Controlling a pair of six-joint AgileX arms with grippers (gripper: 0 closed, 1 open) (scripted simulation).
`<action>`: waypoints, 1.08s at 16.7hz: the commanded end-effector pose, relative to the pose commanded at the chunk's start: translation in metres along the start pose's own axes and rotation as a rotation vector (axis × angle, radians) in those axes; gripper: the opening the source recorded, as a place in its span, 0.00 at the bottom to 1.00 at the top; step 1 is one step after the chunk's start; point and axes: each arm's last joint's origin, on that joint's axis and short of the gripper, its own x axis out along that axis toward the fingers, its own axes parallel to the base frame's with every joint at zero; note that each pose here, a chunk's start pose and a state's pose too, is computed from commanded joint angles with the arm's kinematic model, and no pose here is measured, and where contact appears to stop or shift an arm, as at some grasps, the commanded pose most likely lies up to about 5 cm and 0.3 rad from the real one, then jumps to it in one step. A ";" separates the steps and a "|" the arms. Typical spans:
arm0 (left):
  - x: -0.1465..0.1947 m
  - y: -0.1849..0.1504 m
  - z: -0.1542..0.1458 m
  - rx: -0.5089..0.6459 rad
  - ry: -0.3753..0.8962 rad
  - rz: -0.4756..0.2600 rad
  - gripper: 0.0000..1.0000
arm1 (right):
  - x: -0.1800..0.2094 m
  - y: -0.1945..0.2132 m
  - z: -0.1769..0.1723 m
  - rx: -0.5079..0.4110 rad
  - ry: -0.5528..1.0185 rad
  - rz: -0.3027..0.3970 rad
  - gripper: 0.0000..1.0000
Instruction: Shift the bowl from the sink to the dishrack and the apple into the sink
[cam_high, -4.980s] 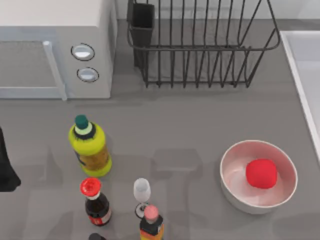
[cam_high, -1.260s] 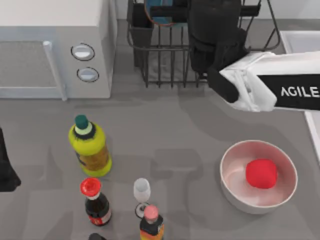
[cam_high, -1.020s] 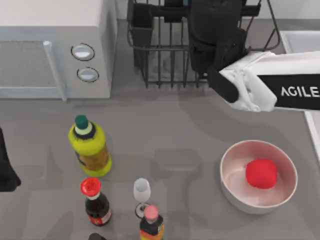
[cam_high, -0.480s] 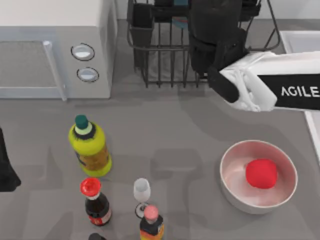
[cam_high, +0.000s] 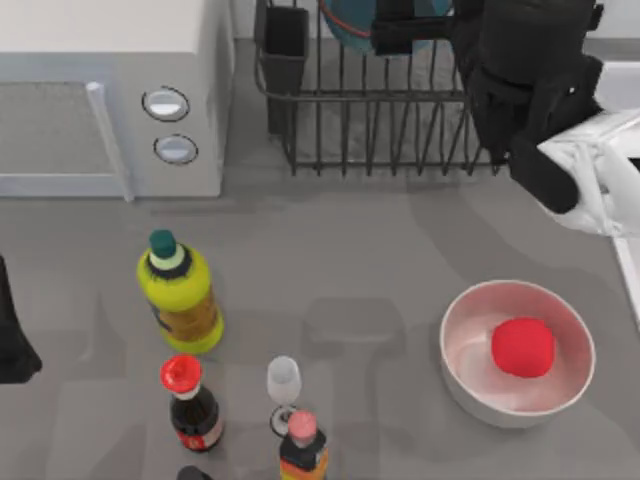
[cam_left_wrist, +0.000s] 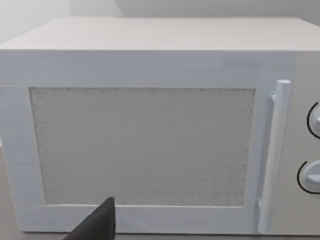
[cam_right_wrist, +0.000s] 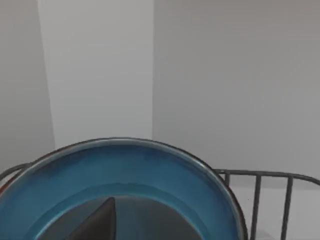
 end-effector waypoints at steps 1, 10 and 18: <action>0.000 0.000 0.000 0.000 0.000 0.000 1.00 | -0.012 -0.017 0.005 -0.002 0.010 0.014 1.00; 0.000 0.000 0.000 0.000 0.000 0.000 1.00 | -0.187 -0.156 0.001 0.026 -0.020 0.078 1.00; 0.000 0.000 0.000 0.000 0.000 0.000 1.00 | -0.254 -0.189 -0.081 0.021 -0.045 -0.012 1.00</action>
